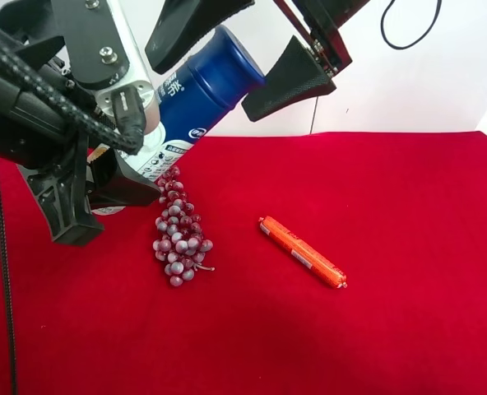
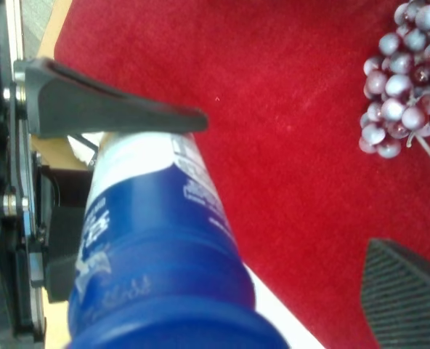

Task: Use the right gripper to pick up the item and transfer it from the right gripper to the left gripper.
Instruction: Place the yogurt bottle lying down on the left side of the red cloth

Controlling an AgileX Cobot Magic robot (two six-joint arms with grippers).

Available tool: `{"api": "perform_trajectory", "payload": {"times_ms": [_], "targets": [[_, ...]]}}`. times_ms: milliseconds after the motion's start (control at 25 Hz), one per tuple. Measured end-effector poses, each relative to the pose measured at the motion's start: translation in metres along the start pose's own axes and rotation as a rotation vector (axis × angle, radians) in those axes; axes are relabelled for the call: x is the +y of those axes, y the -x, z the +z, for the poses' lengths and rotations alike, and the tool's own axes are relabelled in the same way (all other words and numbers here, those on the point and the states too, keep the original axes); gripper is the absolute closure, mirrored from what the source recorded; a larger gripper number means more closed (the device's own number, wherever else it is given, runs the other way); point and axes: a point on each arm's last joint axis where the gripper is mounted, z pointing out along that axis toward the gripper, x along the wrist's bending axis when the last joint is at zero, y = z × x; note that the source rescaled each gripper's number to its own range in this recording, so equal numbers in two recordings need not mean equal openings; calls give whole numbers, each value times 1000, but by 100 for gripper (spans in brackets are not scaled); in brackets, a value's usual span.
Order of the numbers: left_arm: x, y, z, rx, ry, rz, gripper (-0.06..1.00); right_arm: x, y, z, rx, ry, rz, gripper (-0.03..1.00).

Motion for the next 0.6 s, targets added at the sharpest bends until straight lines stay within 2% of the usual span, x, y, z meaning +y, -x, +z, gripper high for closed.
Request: {"api": "perform_trajectory", "payload": {"times_ms": [240, 440, 600], "targets": [[0, 0, 0, 0, 0, -1, 83, -6, -8, -12, -4, 18, -19, -3], [0, 0, 0, 0, 0, -1, 83, -14, -18, -31, -48, 60, -48, -3], [0, 0, 0, 0, 0, -1, 83, -26, -27, -55, -119, 115, -79, -3]]}}
